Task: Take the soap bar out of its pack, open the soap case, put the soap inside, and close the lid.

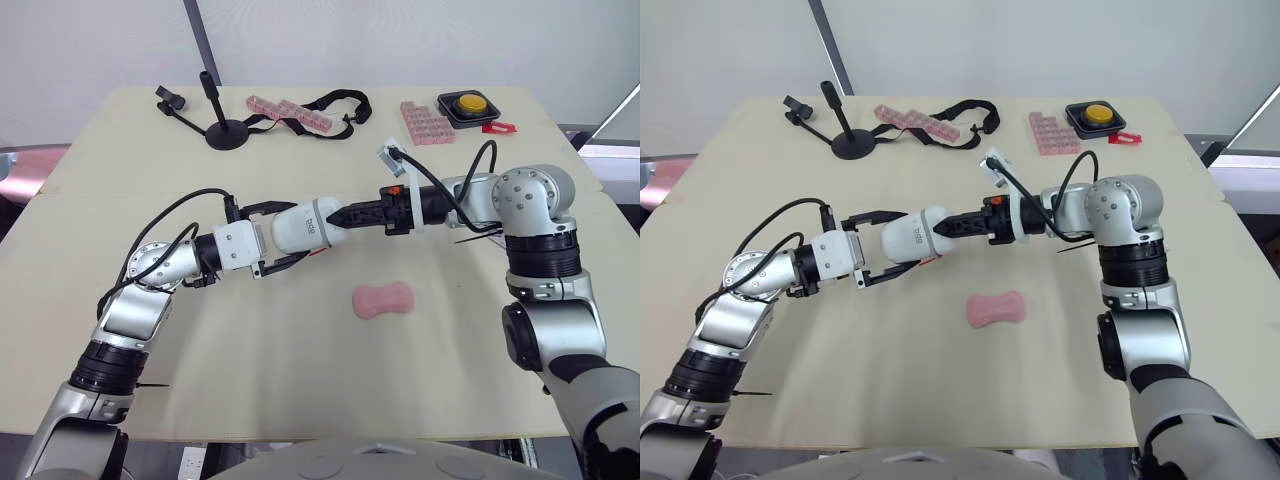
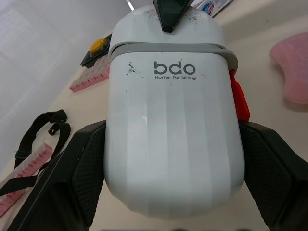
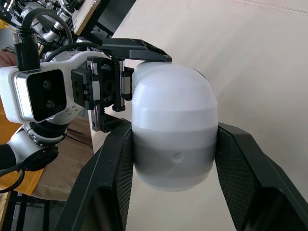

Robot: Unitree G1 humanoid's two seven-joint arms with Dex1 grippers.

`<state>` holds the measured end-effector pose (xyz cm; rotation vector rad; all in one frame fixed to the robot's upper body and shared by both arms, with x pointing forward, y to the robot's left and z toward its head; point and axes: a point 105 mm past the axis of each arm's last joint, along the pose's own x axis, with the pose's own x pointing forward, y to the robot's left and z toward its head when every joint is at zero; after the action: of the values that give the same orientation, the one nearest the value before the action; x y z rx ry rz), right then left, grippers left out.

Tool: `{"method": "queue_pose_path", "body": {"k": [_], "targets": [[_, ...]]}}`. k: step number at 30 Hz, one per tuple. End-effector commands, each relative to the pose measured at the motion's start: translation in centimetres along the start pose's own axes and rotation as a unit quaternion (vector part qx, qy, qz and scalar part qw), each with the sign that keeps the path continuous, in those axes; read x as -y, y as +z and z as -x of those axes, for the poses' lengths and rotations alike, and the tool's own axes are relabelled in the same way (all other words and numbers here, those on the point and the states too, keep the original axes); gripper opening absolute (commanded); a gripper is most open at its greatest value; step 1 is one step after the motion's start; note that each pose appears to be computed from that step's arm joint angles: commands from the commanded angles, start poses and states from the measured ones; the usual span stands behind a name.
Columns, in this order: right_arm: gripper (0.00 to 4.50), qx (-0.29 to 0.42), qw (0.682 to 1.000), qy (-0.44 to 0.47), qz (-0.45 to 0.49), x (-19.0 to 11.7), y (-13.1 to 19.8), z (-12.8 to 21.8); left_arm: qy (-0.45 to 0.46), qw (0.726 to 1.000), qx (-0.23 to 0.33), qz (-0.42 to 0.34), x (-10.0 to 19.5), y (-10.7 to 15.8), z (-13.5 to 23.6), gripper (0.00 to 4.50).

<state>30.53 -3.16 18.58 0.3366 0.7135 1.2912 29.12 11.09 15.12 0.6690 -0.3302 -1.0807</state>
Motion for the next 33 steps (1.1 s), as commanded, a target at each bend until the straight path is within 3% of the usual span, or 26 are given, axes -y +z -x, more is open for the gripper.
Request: {"method": "queue_pose_path", "body": {"k": [1, 6, 17, 21, 24, 28, 33], "targets": [[1.96, -0.008, 1.000, 0.021, 0.015, -1.0, 0.2, 0.1, 0.009, 1.000, 0.024, -0.015, -0.6, 1.3, 0.0, 3.67], [1.96, -0.007, 1.000, 0.010, 0.007, -0.3, 0.2, 1.0, 0.007, 1.000, 0.022, -0.012, -0.4, 1.3, 0.2, 3.67], [1.96, -0.008, 0.994, -0.107, 0.004, 3.0, 0.1, 8.3, 0.007, 1.000, 0.003, 0.021, -0.4, 0.3, 1.2, 3.67], [1.96, -0.104, 0.955, -0.260, 0.098, 6.4, -2.2, 13.6, -0.003, 0.998, 0.001, 0.064, -0.2, 0.1, 1.3, 3.67], [1.96, -0.175, 0.921, -0.309, 0.161, 8.2, -3.9, 15.6, -0.011, 0.997, 0.002, 0.075, 0.0, 0.2, 1.2, 3.67], [1.96, -0.198, 0.902, -0.338, 0.181, 10.0, -4.8, 16.4, -0.018, 0.997, 0.001, 0.078, 0.2, 0.2, 1.1, 3.67], [1.96, -0.204, 0.907, -0.321, 0.184, 10.0, -5.1, 15.1, -0.021, 0.997, 0.001, 0.079, 0.2, 0.2, 1.0, 3.67]]}}
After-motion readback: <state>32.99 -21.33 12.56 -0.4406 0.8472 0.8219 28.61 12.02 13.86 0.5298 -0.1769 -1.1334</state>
